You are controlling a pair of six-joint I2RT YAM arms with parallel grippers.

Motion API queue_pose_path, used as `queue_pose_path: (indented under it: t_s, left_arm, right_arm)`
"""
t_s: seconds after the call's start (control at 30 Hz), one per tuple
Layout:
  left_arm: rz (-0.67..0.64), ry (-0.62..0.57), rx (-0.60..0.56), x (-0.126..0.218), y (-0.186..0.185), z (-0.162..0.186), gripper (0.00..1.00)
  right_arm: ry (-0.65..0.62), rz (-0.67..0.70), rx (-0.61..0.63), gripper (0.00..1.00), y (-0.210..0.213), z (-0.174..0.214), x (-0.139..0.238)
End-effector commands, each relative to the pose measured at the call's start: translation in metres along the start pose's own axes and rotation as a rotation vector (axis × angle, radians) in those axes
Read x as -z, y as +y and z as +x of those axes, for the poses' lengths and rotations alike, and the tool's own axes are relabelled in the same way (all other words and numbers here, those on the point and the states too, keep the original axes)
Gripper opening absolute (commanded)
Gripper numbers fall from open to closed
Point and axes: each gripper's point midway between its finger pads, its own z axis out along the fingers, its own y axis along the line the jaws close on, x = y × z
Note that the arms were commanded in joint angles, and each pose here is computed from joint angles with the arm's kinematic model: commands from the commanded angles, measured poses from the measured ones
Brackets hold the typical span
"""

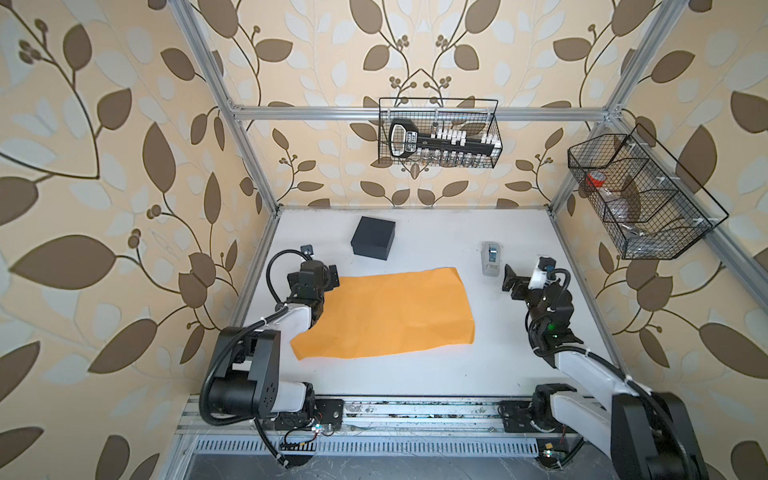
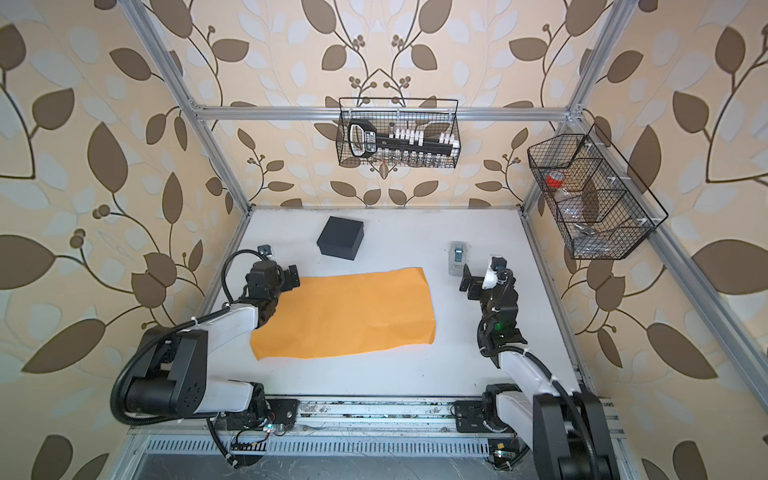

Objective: Wrap the gift box in paper
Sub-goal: 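Reach both grippers to the black box and grip it from opposite sides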

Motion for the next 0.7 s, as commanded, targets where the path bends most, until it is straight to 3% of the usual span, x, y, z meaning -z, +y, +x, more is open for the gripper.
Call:
queue_pose_path:
  t_s: [0.0, 0.07, 0.2, 0.33, 0.4, 0.57, 0.67]
  left_arm:
    - [-0.076, 0.027, 0.139, 0.033, 0.012, -0.045, 0.99]
    - [-0.059, 0.045, 0.241, 0.051, 0.01, -0.063, 0.99]
    - [0.184, 0.112, 0.314, 0.071, -0.028, -0.086, 0.99]
    - [0.419, 0.287, 0.308, 0.067, -0.078, -0.083, 0.99]
    - [0.494, 0.367, 0.296, 0.058, -0.097, -0.077, 0.99]
    - [0.557, 0.503, 0.314, 0.008, -0.119, -0.06, 0.99]
    - [0.565, 0.576, 0.357, -0.026, -0.118, -0.056, 0.99]
  right_arm:
    - [0.077, 0.156, -0.248, 1.0, -0.023, -0.014, 0.011]
    - [0.154, 0.03, -0.367, 1.0, -0.003, -0.02, 0.013]
    - [0.256, -0.257, -0.532, 1.0, 0.05, -0.024, 0.012]
    - [0.435, -0.391, -0.562, 0.77, 0.109, -0.014, 0.004]
    - [0.512, -0.45, -0.558, 0.73, 0.148, -0.004, 0.001]
    - [0.592, -0.58, -0.502, 0.91, 0.249, 0.013, -0.01]
    - [0.643, -0.626, -0.489, 0.94, 0.299, 0.027, -0.028]
